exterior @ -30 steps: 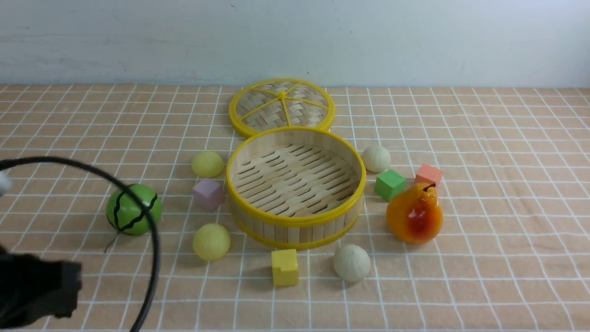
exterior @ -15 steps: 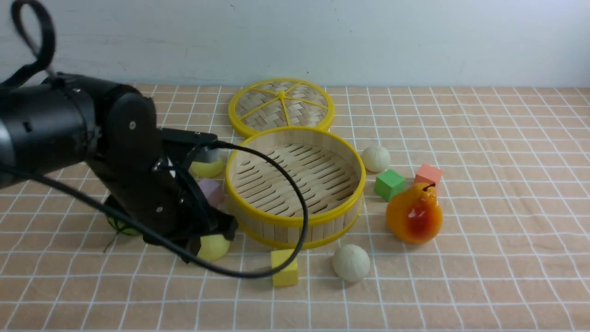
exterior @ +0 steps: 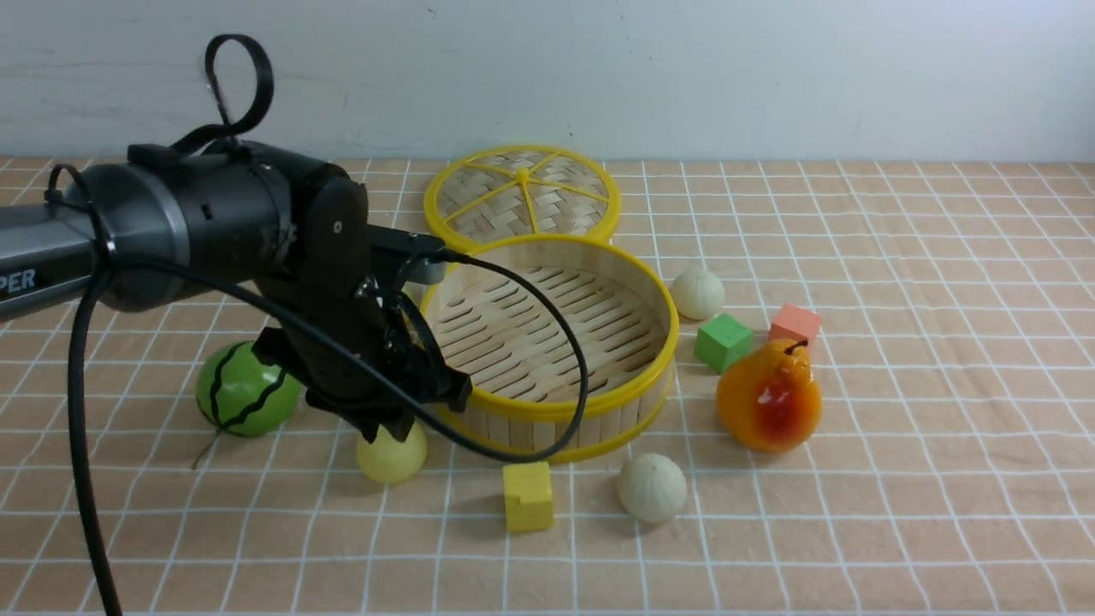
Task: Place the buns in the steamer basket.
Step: Use the left arm to grab a steamed stuffed bun, then use the left arm to put the steamed stuffed bun into the steamer, then use the left arm to grab a steamed stuffed bun
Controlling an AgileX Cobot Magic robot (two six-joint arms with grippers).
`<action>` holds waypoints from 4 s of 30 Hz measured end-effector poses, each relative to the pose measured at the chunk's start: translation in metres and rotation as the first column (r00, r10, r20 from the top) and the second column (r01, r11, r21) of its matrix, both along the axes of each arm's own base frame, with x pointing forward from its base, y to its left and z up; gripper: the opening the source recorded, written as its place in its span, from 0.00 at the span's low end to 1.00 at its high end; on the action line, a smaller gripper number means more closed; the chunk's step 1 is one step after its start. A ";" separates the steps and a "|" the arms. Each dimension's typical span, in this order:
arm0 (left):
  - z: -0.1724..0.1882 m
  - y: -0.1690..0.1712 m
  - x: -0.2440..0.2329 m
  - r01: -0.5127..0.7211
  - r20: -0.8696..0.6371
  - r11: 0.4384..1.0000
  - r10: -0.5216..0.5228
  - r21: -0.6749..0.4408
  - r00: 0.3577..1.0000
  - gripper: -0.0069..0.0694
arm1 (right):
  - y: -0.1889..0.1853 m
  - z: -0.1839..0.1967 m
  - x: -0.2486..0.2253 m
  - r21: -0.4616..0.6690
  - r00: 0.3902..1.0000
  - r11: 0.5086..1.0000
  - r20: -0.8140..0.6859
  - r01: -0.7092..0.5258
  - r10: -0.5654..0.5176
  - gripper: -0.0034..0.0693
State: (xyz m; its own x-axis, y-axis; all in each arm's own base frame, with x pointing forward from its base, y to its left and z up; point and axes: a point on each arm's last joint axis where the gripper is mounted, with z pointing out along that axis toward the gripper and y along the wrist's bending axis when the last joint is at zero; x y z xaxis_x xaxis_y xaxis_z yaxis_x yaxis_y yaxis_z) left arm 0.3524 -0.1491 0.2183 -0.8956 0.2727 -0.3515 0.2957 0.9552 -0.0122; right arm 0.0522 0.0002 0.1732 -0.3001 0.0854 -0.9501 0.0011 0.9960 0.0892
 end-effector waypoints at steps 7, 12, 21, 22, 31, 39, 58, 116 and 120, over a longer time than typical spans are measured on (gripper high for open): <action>-0.016 -0.001 0.008 0.015 0.007 0.999 -0.015 0.035 1.000 0.46 | 0.000 0.000 0.000 0.000 1.000 1.000 0.000 0.000 0.000 0.38; -0.026 -0.002 0.015 0.017 0.039 0.999 -0.018 0.042 0.999 0.45 | 0.000 0.000 0.000 0.000 1.000 1.000 0.000 0.000 0.000 0.38; -0.032 -0.002 0.017 0.006 0.019 0.999 -0.007 0.052 1.000 0.24 | 0.000 0.000 0.000 0.001 1.000 1.000 0.000 0.000 0.000 0.38; -0.032 -0.002 0.016 0.000 0.008 0.998 -0.001 0.055 1.000 0.18 | 0.000 0.000 0.000 0.001 1.000 1.000 0.000 0.000 0.000 0.38; 0.032 0.000 0.003 -0.036 0.013 0.999 0.036 0.002 0.999 0.07 | 0.000 0.000 0.000 0.001 1.000 1.000 0.000 0.000 0.000 0.38; 0.078 -0.039 0.007 0.127 0.211 0.985 -0.101 -0.117 0.972 0.07 | 0.000 0.000 0.000 0.001 1.000 1.000 0.000 0.000 0.000 0.38; 0.002 -0.070 0.071 0.119 0.116 0.993 -0.117 -0.009 0.986 0.53 | 0.000 0.000 0.000 0.001 1.000 1.000 0.000 0.000 0.000 0.38; -0.032 0.048 0.145 -0.085 0.295 0.994 0.103 -0.072 0.950 0.36 | 0.000 0.000 0.000 0.000 1.000 1.000 0.000 0.000 0.000 0.38; -0.032 0.048 0.145 -0.085 0.295 0.994 0.103 -0.072 0.950 0.29 | 0.000 0.000 0.000 0.000 1.000 1.000 0.000 0.000 0.000 0.38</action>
